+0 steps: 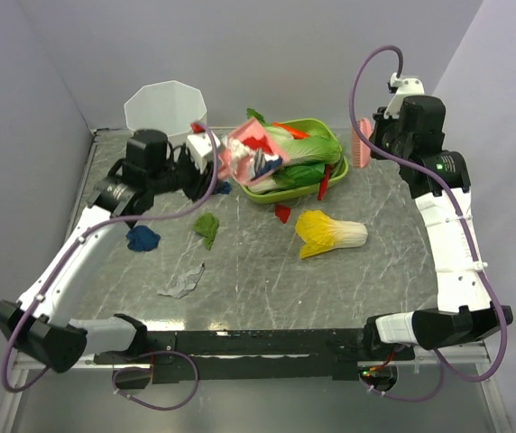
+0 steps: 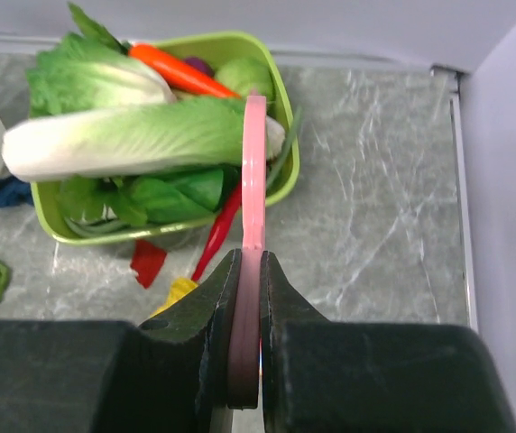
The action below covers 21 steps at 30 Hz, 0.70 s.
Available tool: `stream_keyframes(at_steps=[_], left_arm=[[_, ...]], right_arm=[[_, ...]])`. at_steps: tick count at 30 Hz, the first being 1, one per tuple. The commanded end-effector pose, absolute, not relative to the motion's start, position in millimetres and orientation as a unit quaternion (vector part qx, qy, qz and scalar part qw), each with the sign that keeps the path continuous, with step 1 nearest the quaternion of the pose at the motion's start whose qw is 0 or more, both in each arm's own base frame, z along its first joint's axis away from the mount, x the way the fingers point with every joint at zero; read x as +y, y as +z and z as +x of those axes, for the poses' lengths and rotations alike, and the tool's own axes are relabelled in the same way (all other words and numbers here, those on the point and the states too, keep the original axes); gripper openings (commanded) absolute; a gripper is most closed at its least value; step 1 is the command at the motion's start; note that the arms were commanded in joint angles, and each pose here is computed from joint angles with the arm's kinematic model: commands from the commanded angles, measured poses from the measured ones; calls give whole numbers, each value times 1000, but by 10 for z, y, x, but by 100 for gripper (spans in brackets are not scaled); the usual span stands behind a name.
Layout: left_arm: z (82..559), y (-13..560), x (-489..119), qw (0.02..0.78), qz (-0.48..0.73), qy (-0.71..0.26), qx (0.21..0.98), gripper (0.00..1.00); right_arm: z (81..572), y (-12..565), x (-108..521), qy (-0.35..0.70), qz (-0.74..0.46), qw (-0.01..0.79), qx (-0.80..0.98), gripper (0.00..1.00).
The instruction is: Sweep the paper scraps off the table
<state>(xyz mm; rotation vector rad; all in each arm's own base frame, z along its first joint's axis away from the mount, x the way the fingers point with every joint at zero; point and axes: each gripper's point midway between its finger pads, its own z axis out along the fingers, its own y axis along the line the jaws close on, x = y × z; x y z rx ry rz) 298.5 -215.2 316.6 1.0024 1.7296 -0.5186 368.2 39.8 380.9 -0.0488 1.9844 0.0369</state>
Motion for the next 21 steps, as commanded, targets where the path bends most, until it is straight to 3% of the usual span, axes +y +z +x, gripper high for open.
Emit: stream_keyframes(at_steps=[1, 10, 21], left_arm=[[3339, 3567, -2107, 547, 364, -217, 722, 1], [3876, 3999, -1752, 584, 300, -183, 732, 1], [4378, 4467, -964, 636, 219, -68, 737, 1]], right_arm=[[3508, 3962, 320, 22, -8, 565, 824, 0], [3425, 3708, 87, 22, 41, 541, 840, 0], [3433, 3562, 51, 59, 71, 527, 845, 0]])
